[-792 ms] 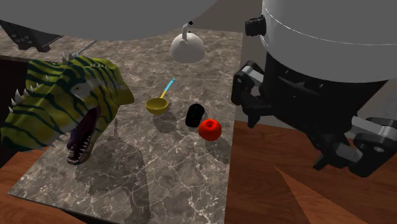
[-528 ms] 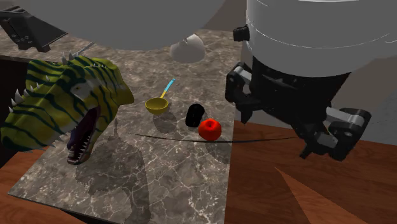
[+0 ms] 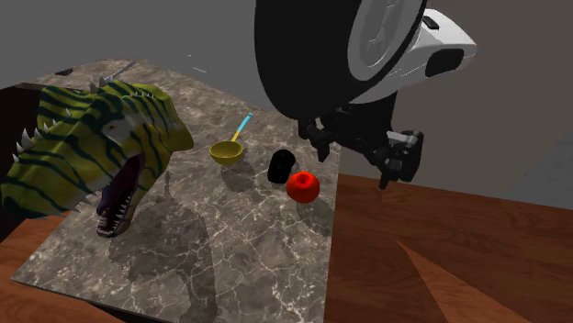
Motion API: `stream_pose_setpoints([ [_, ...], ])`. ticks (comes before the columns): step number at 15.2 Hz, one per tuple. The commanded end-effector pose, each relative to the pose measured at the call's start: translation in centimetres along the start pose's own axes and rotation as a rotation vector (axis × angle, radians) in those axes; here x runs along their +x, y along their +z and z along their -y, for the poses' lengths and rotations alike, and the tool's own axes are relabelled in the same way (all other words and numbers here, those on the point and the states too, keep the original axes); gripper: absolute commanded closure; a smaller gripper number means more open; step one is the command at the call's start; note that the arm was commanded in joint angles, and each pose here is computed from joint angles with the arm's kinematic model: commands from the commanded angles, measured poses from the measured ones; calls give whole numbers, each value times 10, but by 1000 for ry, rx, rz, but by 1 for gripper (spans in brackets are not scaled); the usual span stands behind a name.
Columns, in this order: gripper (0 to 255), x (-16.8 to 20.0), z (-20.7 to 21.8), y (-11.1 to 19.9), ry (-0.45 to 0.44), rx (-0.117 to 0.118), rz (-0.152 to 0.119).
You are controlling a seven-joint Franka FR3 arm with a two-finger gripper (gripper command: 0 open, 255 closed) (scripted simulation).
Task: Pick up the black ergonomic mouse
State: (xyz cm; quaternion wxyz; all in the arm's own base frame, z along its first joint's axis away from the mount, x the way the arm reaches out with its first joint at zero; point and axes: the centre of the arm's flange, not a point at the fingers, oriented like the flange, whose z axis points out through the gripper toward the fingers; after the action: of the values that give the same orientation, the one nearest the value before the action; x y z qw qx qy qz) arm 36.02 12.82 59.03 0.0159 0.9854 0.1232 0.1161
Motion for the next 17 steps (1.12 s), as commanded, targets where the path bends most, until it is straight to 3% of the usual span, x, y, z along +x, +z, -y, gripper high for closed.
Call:
stream_pose_setpoints([
  [1,0,11,20,17,-30,0,6],
  [17,0,71,176,152,-264,-7,62],
])
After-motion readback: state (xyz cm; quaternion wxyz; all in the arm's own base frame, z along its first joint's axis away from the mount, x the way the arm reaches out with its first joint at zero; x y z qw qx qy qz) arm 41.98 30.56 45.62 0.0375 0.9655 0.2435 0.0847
